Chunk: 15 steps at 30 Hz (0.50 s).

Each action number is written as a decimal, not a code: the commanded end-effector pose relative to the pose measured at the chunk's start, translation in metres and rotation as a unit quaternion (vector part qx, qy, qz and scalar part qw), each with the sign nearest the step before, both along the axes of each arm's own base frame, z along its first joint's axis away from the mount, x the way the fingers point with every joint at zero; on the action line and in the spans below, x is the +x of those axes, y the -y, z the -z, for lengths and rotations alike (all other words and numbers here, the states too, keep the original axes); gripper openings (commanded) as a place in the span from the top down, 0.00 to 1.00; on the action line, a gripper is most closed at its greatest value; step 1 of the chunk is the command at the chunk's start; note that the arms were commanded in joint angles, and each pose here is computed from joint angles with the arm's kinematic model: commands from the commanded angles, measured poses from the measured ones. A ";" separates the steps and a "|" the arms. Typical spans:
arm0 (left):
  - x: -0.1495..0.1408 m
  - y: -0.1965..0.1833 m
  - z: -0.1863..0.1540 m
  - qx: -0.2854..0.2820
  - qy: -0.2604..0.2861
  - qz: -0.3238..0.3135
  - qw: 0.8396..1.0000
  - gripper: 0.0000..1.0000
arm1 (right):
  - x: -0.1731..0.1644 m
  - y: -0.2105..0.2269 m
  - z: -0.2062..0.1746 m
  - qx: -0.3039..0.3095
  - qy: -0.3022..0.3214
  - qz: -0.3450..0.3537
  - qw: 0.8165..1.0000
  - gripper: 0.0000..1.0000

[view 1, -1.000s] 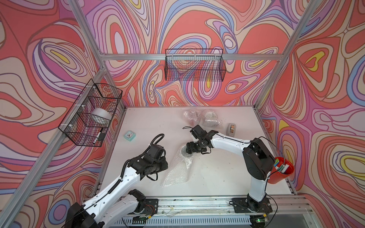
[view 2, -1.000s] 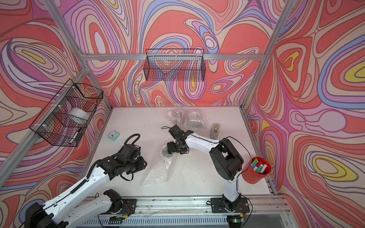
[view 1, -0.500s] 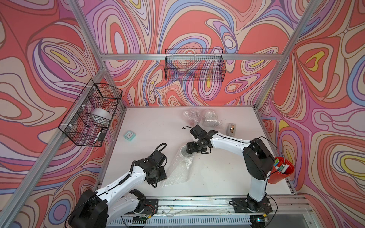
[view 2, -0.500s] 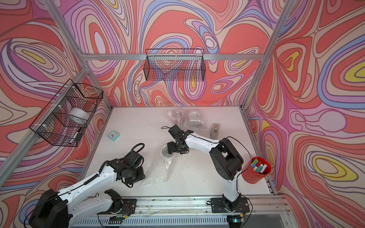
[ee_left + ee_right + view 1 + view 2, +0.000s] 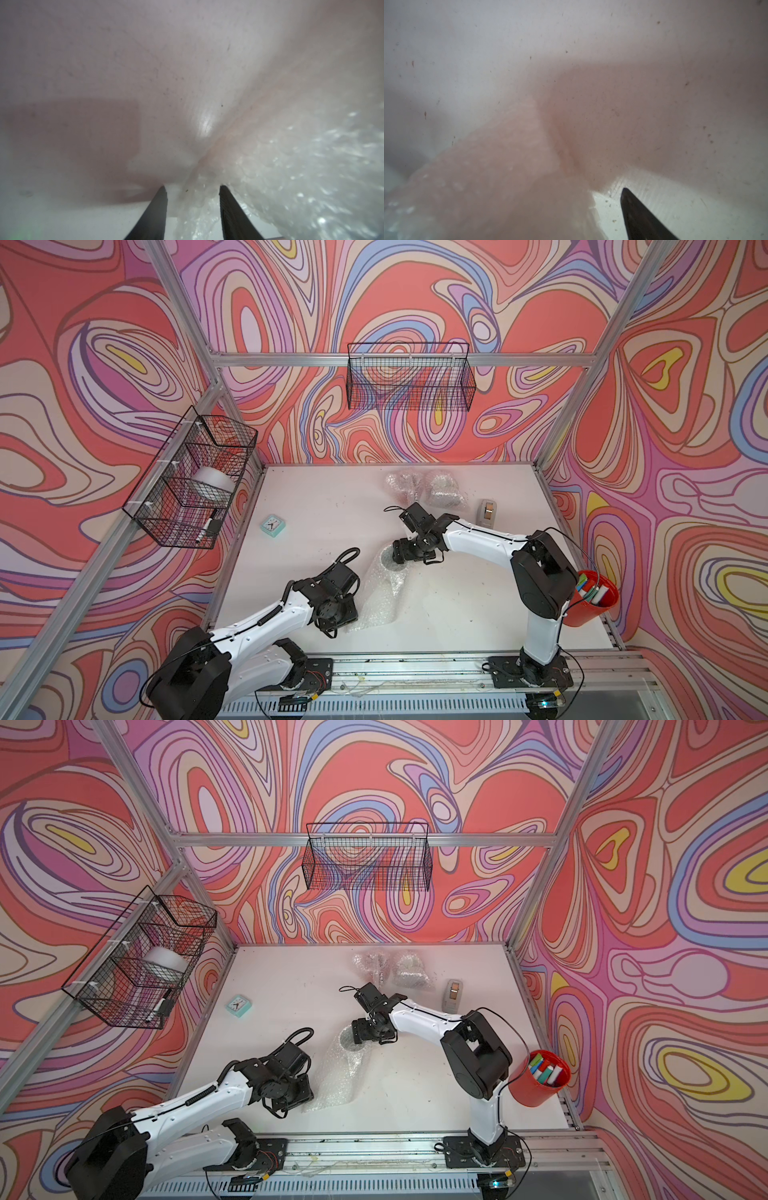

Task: Wrap mugs in bubble wrap
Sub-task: Wrap the mug in bubble wrap.

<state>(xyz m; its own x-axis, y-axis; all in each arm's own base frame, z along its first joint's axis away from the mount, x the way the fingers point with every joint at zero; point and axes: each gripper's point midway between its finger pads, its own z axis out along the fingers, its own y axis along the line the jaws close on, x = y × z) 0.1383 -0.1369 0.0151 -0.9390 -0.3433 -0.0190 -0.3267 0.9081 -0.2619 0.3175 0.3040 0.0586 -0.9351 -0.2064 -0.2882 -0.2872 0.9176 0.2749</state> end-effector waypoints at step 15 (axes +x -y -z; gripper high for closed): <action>0.046 0.040 -0.102 -0.100 0.147 0.021 0.984 1.00 | -0.017 0.021 0.028 -0.054 -0.036 -0.006 0.998 0.21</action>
